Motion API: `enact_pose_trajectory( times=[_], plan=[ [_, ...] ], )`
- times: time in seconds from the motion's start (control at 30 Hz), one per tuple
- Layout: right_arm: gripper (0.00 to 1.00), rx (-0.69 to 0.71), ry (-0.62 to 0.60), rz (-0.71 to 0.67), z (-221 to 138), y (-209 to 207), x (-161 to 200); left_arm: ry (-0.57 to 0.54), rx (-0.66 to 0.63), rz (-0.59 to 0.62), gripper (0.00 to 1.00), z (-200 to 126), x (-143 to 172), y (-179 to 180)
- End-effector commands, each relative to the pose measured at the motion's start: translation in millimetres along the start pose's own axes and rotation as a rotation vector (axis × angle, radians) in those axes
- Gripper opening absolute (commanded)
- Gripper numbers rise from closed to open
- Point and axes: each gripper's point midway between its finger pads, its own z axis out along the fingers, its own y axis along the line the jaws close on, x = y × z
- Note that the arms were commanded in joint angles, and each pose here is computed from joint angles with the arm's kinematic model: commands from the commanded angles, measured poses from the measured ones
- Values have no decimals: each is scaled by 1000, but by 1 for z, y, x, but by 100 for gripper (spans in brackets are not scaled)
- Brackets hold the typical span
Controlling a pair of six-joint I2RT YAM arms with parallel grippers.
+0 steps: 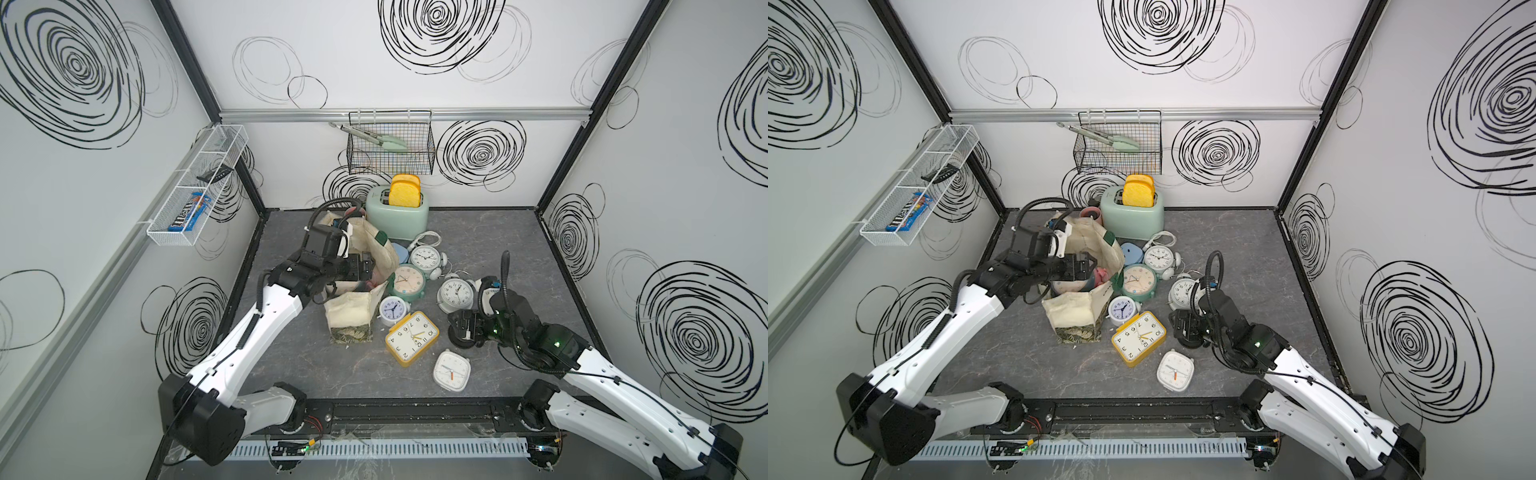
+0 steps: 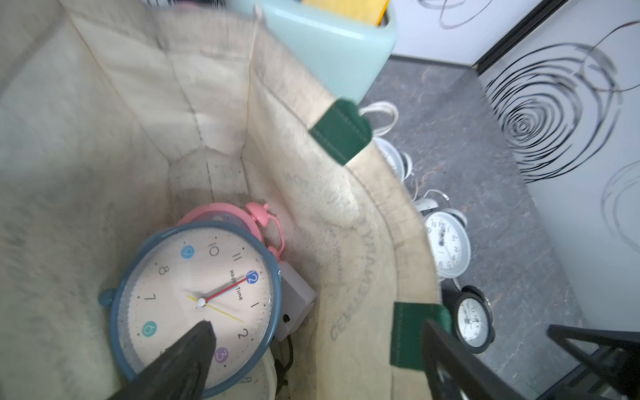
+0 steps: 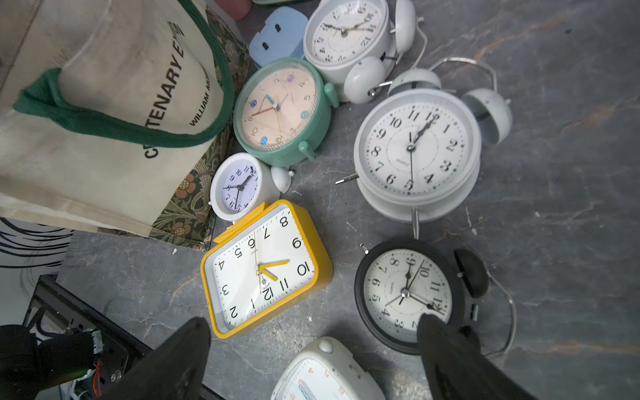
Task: Put the alarm clock into the canvas bag
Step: Place the alarm at the canvas bag, then pick up the alarm from the center of the board.
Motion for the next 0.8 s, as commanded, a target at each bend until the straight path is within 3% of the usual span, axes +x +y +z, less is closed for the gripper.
enact_pose_trajectory(
  times=[0.0,0.17,0.3,0.43,0.63,0.77],
  plan=[
    [100,3,74,105,4,-8,24,-126,77,63,96,-44,-29,-21],
    [95,-21,132,171,0,-10,41,-130,261,154,97,-86,-19,-73],
    [89,-28,194,218,0,-16,53,-7,408,250,98,-91,27,-121],
    [86,-34,242,257,0,-22,61,171,540,288,90,-77,85,-150],
    [85,12,293,309,-2,-39,72,431,609,341,83,-43,179,-169],
    [80,24,335,340,1,-44,84,538,649,340,77,-23,226,-183]
  ],
)
